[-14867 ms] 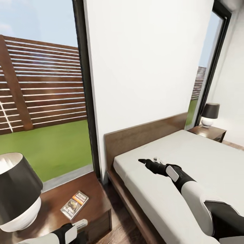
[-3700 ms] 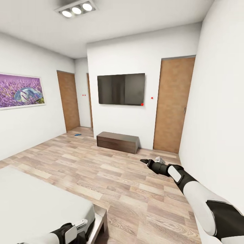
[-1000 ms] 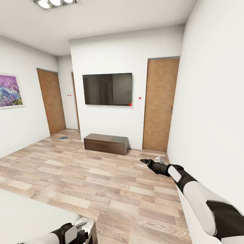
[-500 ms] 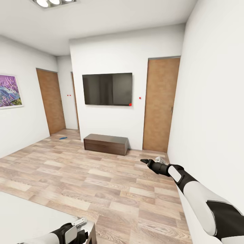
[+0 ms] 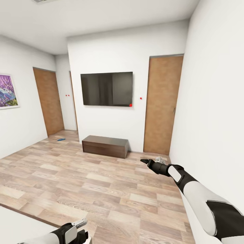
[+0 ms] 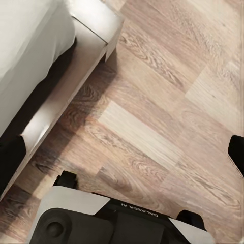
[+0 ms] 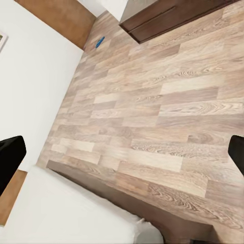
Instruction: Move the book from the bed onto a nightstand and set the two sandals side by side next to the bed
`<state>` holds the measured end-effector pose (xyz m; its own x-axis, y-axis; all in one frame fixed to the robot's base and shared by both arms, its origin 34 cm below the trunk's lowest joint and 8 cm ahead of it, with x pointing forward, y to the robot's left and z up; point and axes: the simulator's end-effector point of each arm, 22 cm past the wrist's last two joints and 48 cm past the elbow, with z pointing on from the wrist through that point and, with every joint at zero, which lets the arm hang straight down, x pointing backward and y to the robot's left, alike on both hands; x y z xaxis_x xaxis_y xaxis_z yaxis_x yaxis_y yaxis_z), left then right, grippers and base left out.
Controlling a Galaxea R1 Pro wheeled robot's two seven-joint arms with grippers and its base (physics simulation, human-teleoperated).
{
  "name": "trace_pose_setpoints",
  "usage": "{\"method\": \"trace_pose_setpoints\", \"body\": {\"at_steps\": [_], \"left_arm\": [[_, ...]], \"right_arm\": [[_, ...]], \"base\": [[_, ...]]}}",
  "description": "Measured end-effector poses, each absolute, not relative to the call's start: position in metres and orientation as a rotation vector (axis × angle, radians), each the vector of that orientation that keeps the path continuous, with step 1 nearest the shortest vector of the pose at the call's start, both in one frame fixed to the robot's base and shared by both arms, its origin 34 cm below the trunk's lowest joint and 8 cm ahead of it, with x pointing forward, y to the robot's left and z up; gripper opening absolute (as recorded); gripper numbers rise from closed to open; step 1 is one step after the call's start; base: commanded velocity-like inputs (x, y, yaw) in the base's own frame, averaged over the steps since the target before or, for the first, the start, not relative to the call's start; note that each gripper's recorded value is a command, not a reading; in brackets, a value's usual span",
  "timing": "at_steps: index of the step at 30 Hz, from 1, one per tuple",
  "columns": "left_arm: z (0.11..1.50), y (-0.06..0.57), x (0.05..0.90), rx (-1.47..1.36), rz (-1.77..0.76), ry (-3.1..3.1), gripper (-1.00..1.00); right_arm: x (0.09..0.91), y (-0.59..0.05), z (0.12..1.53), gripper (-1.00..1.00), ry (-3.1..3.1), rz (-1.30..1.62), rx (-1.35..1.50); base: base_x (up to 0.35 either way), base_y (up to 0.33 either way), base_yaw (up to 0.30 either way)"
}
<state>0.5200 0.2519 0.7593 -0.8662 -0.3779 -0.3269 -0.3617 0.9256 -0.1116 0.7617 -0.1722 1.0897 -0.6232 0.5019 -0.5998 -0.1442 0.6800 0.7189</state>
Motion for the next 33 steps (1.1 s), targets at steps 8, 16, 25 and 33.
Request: {"method": "trace_pose_setpoints", "body": {"at_steps": [8, 16, 25, 33], "left_arm": [[0.7593, 0.2521, 0.5206, -0.543, -0.065, 2.735, 1.0], [0.7605, 0.2522, 0.5218, -0.543, -0.065, 2.731, 1.0], [0.7627, 0.2521, 0.5233, -0.541, -0.067, 2.725, 1.0], [0.7638, 0.2523, 0.5238, -0.541, -0.067, 2.723, 1.0]], "right_arm": [[0.7619, -0.1724, 1.0894, 1.0, 2.042, 0.964, 0.275], [0.7619, -0.1724, 1.0912, 1.0, 2.04, 0.964, 0.274], [0.7613, -0.1717, 1.0946, 1.0, 2.035, 0.964, 0.27], [0.7611, -0.1717, 1.0962, 1.0, 2.033, 0.964, 0.269]], "base": [[0.297, 0.0, -0.027], [0.049, 0.0, -0.248], [0.006, 0.0, -0.292], [0.001, 0.0, -0.123]]}}
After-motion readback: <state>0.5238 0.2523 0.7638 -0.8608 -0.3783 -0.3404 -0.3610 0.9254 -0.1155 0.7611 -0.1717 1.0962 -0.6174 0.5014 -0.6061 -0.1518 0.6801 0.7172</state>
